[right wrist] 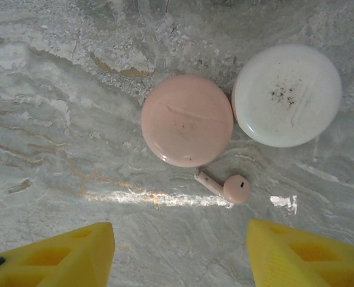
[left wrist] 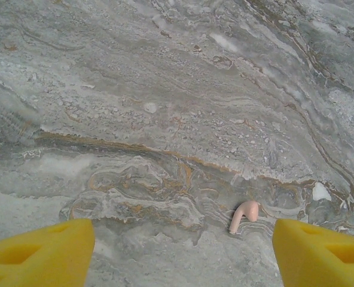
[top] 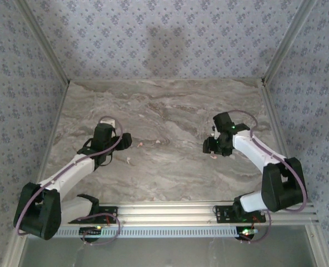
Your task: Insert the wireless bluetooth earbuds into the charging case
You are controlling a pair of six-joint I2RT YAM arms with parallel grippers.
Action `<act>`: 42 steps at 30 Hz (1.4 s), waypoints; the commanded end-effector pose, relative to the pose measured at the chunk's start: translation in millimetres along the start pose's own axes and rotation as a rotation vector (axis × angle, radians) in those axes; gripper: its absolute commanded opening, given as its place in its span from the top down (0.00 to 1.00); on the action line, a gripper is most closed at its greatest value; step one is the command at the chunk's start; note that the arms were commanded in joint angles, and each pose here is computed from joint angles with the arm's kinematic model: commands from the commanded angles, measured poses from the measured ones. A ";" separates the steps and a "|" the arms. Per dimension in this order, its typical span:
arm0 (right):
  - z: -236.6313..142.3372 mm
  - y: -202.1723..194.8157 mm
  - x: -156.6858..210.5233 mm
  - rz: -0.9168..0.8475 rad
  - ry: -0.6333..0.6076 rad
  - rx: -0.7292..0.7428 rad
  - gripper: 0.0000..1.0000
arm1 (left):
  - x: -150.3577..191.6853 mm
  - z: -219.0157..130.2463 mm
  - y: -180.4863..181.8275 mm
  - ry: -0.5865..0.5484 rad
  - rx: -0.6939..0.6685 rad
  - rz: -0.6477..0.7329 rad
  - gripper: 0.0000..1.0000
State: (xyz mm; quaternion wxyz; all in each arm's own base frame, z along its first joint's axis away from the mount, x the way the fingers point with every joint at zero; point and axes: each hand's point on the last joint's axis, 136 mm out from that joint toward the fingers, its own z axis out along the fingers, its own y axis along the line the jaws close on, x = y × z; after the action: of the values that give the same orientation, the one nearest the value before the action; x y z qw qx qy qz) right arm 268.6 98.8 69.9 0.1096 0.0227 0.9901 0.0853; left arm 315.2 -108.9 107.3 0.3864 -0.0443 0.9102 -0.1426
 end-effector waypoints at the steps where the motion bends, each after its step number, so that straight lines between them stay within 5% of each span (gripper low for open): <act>1: 1.4 2.8 -6.0 -0.001 0.008 0.013 0.38 | -1.7 -2.7 0.3 -0.015 -0.004 -0.013 0.22; 31: 35.7 16.7 -36.2 -0.093 0.051 0.049 0.32 | -1.4 5.0 4.2 -0.004 -0.033 -0.001 0.20; 42: 36.0 2.5 -22.6 -0.296 0.214 0.133 0.31 | -1.0 10.2 2.9 0.008 -0.032 -0.006 0.20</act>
State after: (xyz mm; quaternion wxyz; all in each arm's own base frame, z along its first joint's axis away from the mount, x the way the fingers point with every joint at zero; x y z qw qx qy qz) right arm 313.5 114.5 46.9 0.0606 -0.0826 0.9942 0.0318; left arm 315.6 -105.5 90.6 0.3667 -0.0512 0.9203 -0.1263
